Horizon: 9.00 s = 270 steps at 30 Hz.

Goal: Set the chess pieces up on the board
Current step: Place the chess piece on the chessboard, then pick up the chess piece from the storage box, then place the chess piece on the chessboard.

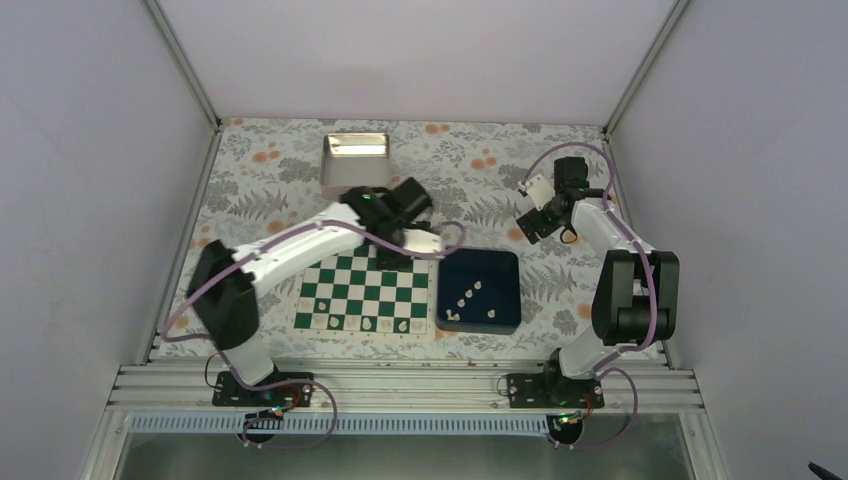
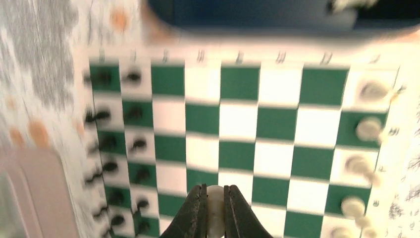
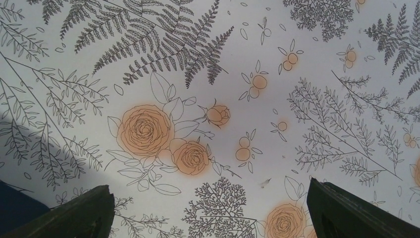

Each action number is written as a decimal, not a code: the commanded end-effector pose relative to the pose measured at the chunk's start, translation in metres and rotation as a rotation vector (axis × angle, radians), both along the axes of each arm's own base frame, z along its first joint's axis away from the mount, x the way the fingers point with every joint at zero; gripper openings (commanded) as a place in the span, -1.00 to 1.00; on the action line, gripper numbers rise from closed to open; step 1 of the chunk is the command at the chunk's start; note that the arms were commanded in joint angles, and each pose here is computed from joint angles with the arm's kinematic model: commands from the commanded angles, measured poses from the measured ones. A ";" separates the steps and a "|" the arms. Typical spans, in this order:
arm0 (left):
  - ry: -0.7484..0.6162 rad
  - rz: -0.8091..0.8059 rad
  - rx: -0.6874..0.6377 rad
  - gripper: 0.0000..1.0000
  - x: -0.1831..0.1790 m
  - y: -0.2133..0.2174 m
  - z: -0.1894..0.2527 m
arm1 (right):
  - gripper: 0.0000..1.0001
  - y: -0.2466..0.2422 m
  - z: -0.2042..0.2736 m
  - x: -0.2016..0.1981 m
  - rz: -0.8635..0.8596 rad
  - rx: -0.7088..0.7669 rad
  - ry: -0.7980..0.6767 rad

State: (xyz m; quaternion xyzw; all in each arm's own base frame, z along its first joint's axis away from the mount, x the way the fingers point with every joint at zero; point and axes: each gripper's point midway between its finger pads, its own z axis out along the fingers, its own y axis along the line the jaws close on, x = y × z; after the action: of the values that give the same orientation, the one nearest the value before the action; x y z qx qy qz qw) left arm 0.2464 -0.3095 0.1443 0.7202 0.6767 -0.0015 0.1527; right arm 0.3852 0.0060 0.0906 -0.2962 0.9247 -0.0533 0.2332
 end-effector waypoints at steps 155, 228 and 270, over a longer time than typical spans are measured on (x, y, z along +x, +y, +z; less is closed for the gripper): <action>0.231 -0.197 -0.089 0.03 -0.010 -0.159 -0.106 | 1.00 0.012 -0.008 -0.002 0.037 0.019 0.036; 0.154 0.225 0.024 -0.84 -0.036 0.121 -0.102 | 1.00 0.009 -0.025 -0.005 0.018 0.007 0.105; 0.240 0.225 0.030 -0.52 -0.052 0.121 -0.115 | 1.00 0.004 -0.038 -0.011 0.008 -0.018 0.135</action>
State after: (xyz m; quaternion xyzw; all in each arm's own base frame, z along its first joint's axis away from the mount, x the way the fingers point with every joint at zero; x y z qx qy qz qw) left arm 0.1878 -0.1804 0.0169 0.6393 0.7656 -0.0537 0.0483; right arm 0.3756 0.0102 0.0582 -0.3065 0.9351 -0.0378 0.1740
